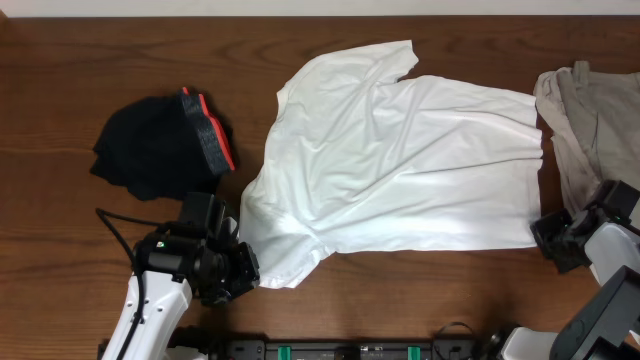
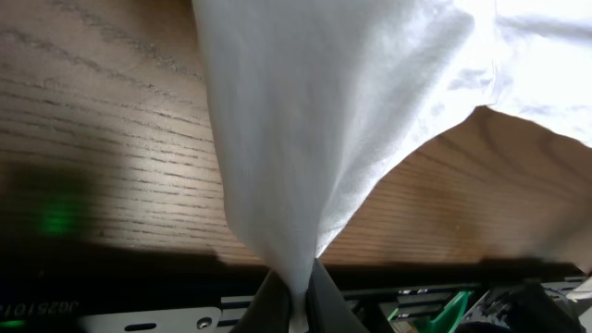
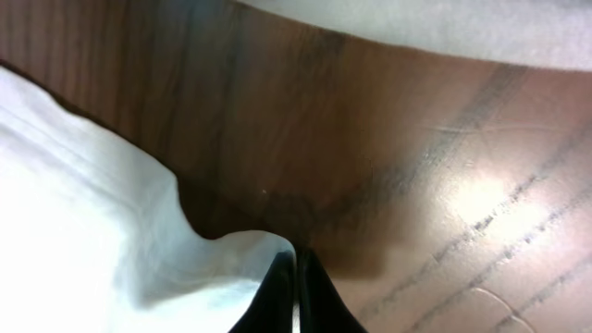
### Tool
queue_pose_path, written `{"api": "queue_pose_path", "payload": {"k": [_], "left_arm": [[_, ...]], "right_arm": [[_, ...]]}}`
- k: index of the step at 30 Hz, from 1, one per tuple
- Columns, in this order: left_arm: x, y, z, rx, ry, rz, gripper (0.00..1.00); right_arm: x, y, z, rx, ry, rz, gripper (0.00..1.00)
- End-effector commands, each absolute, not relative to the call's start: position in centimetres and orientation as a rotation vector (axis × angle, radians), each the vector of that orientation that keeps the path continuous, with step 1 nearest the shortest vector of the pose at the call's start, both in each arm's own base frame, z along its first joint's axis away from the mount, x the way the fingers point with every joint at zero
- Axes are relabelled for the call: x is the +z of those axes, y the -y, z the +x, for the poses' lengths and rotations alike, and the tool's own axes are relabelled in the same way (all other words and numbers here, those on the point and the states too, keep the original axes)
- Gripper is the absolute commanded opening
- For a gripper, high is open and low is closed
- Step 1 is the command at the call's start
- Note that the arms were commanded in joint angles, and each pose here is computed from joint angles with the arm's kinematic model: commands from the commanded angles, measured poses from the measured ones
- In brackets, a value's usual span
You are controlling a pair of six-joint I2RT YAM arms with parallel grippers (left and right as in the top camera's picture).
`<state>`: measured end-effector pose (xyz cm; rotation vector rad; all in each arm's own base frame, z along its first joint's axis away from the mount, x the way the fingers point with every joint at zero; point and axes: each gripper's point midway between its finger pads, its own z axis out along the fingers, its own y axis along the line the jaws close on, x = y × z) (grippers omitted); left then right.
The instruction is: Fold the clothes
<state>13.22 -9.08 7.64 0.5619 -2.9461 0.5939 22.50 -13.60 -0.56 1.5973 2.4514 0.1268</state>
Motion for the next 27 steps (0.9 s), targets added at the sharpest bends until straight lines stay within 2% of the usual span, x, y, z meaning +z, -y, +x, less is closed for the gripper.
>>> {"api": "queue_pose_path", "payload": {"k": [1, 6, 10, 17, 21, 27], "left_arm": [[8.2, 9.2, 13.7, 0.614, 2.965, 0.551, 0.06], [8.5, 9.6, 13.6, 0.658, 2.947, 0.546, 0.06], [9.5, 11.3, 13.1, 0.809, 2.876, 0.523, 0.06], [10.9, 11.9, 10.4, 0.866, 2.776, 0.553, 0.06], [11.7, 11.7, 9.0, 0.877, 2.783, 0.568, 0.06], [12.8, 11.7, 8.3, 0.94, 2.826, 0.557, 0.06]], "right_arm": [[-0.8, 12.9, 22.7, 0.196, -2.475, 1.58, 0.01], [2.5, 12.9, 23.2, 0.218, -2.468, 1.564, 0.01], [8.1, 13.4, 23.4, 0.185, -2.448, 1.513, 0.01], [16.9, 16.0, 20.5, -0.129, -2.352, 1.505, 0.01], [18.7, 16.0, 19.7, -0.175, -2.333, 1.474, 0.01], [18.7, 15.5, 19.2, -0.169, -2.349, 1.472, 0.01]]}}
